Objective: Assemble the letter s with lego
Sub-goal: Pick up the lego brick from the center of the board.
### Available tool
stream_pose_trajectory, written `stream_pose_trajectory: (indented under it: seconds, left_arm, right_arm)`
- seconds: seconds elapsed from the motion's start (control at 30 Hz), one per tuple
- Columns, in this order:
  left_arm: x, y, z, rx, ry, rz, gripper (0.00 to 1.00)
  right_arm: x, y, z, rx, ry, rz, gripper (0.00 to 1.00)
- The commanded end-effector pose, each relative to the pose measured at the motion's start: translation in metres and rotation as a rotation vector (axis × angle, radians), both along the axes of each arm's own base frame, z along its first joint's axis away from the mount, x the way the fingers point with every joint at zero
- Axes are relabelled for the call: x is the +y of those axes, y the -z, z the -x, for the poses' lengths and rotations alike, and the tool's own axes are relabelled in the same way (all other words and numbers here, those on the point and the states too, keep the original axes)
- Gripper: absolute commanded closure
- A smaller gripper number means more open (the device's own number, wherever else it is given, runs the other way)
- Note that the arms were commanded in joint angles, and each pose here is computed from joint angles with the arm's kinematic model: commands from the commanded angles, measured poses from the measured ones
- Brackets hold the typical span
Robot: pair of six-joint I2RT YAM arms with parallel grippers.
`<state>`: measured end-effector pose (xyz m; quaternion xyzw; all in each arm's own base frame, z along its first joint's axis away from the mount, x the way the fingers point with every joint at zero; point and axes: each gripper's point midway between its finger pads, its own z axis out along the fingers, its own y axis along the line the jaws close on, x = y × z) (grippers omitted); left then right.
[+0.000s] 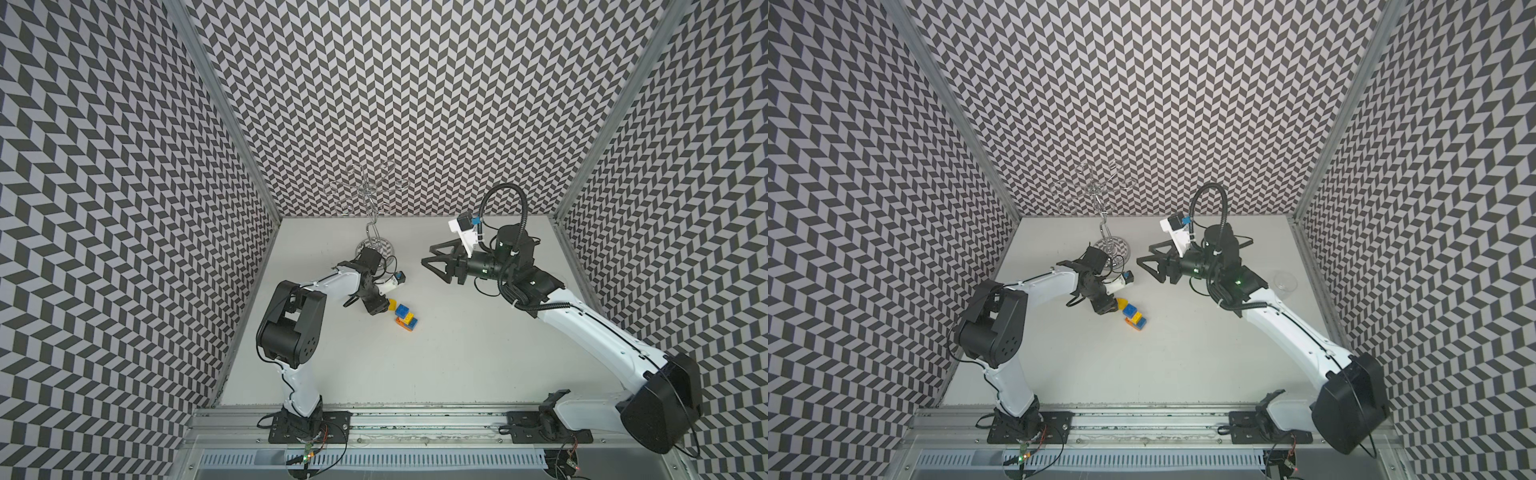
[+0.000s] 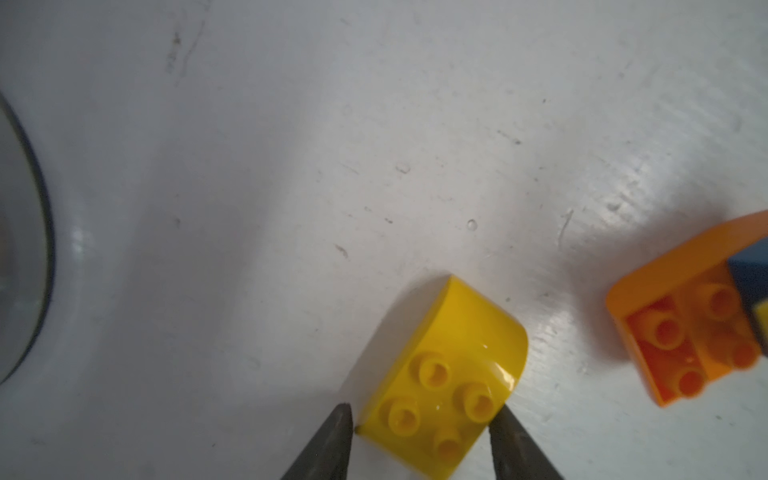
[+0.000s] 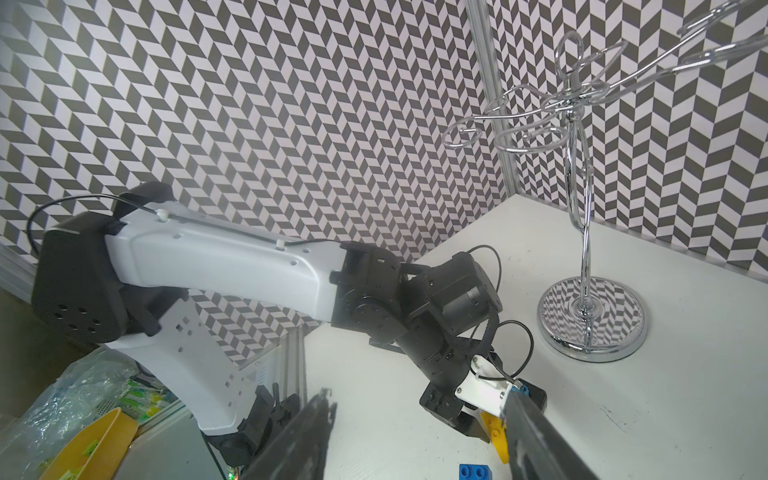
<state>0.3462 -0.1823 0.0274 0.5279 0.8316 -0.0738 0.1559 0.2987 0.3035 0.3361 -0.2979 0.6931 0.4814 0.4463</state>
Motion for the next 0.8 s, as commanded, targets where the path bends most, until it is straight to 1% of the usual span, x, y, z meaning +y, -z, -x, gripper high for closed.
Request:
stream_pose_trajectory:
  seconds: [0.0,0.13,0.2,0.27,0.5,0.63,0.77]
  left_arm:
    - [-0.003,0.007,0.006,0.011,0.038,-0.018,0.47]
    - [-0.002,0.004,0.005,-0.001,0.039,-0.025,0.52]
    - [-0.001,-0.001,0.004,-0.012,0.036,-0.029,0.57]
    - [-0.001,-0.003,0.006,-0.018,0.037,-0.023,0.63]
    - [-0.003,-0.004,0.012,0.001,0.04,-0.015,0.75]
    - [0.002,-0.009,0.022,0.008,0.012,-0.044,0.75]
    - [0.021,-0.013,0.043,-0.01,-0.031,-0.098,0.72]
  right_arm:
    - [-0.005,-0.013,0.005,-0.029,0.017,-0.034,0.33]
    - [-0.007,-0.003,0.008,-0.012,0.02,-0.024,0.33]
    - [-0.008,0.001,0.009,-0.001,0.019,-0.021,0.33]
    - [-0.008,0.005,0.009,0.006,0.02,-0.02,0.33]
    - [-0.008,0.009,0.008,0.005,0.025,-0.011,0.33]
    - [-0.008,0.011,0.008,0.011,0.02,-0.008,0.33]
    - [-0.007,0.016,0.01,0.026,0.011,-0.009,0.33]
